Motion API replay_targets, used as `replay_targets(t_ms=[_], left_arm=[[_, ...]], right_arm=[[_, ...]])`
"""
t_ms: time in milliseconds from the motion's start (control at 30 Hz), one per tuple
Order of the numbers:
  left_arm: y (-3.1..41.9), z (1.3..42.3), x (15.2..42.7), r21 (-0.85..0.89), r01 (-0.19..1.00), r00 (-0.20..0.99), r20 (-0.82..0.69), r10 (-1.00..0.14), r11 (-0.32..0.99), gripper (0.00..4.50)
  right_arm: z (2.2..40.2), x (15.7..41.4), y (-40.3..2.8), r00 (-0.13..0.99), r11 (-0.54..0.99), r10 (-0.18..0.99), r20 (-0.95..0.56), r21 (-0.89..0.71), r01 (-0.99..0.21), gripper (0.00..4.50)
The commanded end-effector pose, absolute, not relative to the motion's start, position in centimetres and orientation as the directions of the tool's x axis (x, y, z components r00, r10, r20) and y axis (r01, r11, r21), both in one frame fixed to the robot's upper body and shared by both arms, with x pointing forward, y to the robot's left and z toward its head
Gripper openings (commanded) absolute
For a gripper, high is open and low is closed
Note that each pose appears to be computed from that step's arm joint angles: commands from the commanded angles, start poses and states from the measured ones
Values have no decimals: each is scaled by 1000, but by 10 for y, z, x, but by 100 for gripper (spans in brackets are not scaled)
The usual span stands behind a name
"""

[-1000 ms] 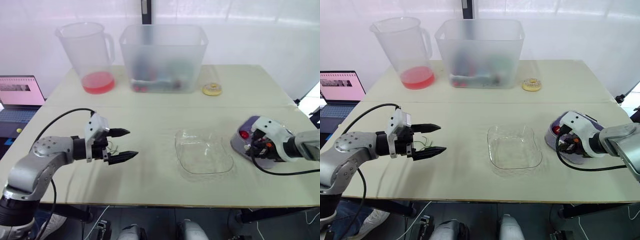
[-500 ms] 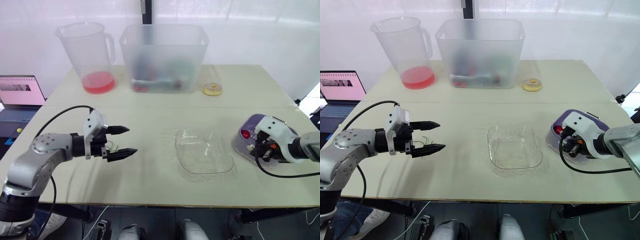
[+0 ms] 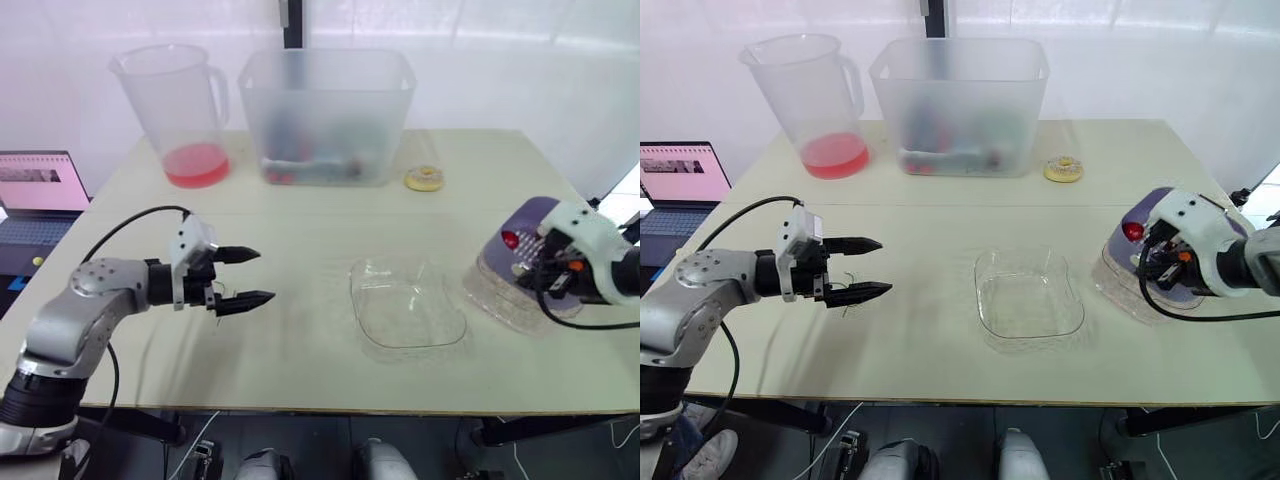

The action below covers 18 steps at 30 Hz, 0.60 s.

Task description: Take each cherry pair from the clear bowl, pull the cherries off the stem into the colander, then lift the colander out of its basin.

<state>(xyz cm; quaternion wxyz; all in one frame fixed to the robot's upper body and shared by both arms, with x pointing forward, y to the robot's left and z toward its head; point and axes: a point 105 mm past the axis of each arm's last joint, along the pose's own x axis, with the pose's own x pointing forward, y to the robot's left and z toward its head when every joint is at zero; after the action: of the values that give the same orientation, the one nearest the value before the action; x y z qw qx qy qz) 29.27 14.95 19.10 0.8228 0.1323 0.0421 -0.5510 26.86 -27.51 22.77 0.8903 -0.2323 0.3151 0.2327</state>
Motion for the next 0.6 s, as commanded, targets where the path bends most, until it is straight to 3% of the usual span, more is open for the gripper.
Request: replay_targets(t_ms=[33, 233, 367, 600], left_arm=[[148, 197, 294, 206, 916, 384, -198, -902, 345, 450], [145, 197, 296, 209, 921, 368, -193, -910, 328, 450], [144, 197, 299, 213, 924, 359, -192, -913, 319, 450], [142, 195, 300, 222, 927, 345, -202, -917, 301, 450]], right_arm=[[246, 264, -276, 741, 799, 265, -617, -289, -527, 22], [251, 259, -282, 764, 825, 252, -594, -281, -490, 22], [258, 260, -281, 794, 851, 317, -518, -215, -480, 22], [247, 256, -292, 808, 892, 334, -485, -115, -438, 22]])
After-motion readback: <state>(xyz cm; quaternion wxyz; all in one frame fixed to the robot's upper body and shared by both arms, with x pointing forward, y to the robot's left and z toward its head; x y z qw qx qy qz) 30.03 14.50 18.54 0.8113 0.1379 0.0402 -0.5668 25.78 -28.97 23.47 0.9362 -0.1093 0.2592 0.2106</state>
